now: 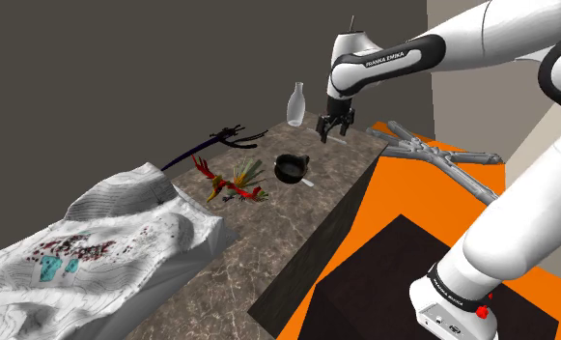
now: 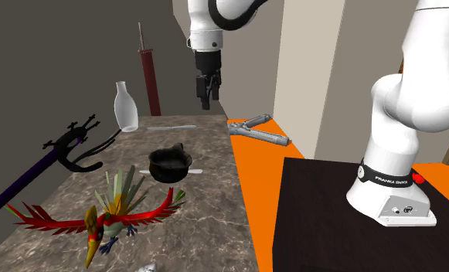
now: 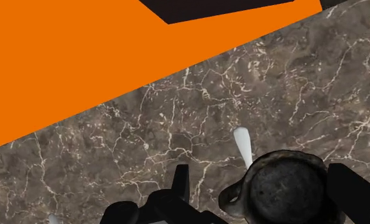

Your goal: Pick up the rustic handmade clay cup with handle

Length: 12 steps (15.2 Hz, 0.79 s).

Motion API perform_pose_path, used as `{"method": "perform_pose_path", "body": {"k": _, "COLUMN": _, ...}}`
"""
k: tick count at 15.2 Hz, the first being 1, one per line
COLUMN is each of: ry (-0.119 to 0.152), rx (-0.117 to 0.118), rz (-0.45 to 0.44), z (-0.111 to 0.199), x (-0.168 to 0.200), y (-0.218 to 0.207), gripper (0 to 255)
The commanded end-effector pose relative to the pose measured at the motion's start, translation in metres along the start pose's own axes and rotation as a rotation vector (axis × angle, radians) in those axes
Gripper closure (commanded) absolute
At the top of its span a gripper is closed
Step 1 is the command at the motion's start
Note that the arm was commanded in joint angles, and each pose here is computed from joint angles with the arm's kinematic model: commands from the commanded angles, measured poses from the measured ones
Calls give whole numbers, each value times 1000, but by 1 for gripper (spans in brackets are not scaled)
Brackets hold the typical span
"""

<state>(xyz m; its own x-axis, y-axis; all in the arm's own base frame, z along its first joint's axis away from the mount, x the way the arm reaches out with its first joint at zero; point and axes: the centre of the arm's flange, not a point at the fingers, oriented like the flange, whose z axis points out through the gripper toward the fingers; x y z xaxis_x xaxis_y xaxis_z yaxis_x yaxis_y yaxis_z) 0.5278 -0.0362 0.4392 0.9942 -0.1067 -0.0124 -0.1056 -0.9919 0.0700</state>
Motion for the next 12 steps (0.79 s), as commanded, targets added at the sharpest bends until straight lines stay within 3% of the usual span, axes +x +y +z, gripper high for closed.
{"method": "perform_pose_path", "body": {"k": 1, "ry": -13, "rx": 1, "rz": 6, "z": 21, "x": 24, "y": -3, "gripper": 0}}
{"method": "perform_pose_path", "body": {"k": 12, "ry": -84, "rx": 7, "rz": 38, "z": 128, "x": 133, "y": -8, "gripper": 0}}
